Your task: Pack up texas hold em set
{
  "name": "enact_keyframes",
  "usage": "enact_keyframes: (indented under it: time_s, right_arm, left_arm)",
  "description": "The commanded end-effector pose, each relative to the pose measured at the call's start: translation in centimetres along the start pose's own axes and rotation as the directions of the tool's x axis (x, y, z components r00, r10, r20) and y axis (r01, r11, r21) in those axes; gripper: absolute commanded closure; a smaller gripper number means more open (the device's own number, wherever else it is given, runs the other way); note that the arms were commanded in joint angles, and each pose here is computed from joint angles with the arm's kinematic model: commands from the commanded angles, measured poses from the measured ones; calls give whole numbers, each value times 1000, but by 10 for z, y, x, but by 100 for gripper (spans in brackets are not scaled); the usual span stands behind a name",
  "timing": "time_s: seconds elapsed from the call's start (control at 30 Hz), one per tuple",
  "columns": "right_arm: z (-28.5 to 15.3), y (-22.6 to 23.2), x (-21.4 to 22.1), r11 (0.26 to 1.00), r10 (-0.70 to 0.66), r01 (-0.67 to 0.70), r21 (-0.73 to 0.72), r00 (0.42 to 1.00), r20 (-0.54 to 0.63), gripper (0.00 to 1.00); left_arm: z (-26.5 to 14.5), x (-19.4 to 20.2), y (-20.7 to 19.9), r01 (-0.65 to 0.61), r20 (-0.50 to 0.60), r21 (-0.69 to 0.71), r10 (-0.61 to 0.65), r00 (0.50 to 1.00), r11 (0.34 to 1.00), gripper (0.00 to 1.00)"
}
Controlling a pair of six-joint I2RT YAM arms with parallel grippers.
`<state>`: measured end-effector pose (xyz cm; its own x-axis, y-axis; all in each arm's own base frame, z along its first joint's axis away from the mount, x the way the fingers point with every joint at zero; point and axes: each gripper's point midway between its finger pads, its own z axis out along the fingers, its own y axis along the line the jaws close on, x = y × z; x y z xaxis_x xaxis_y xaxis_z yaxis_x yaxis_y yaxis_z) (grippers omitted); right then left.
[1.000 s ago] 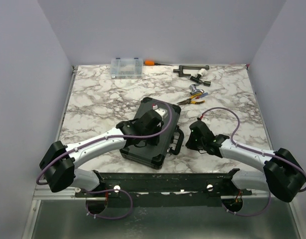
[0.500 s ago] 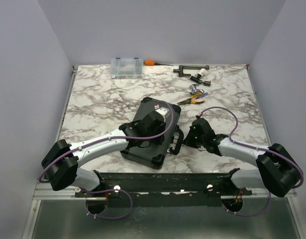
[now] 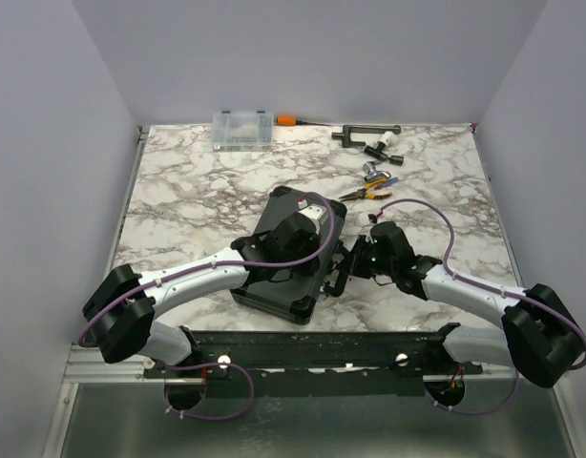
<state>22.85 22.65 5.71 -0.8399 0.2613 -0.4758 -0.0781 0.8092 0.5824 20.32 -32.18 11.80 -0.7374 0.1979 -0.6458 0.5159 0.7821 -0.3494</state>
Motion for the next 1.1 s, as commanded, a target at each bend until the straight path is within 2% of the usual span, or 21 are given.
enact_keyframes:
  time_s: [0.0, 0.5, 0.73, 0.83, 0.97, 1.07]
  right_arm:
    - [-11, 46, -21, 984, -11, 20, -175, 999, 53, 99]
    - [5, 39, -5, 984, -4, 2, -179, 1000, -8, 99]
    - [-1, 40, -14, 986, -9, 14, -164, 1000, 27, 98]
    - [-10, 32, -26, 995, -30, 37, -94, 996, 78, 89]
    - [-19, 15, -32, 998, -61, 60, 9, 992, 114, 69]
    - [-25, 11, -32, 997, -71, 68, 29, 991, 115, 56]
  left_arm:
    - [6, 76, 29, -23, -258, -79, 2, 966, 997, 99]
    - [7, 78, 29, -25, -265, -79, 3, 964, 997, 100]
    - [9, 81, 29, -23, -274, -76, 2, 962, 997, 100]
    - [9, 80, 26, -24, -271, -65, 5, 963, 998, 100]
    - [9, 77, 23, -28, -264, -58, 12, 965, 998, 100]
    - [5, 69, 19, -32, -237, -48, 19, 971, 998, 90]
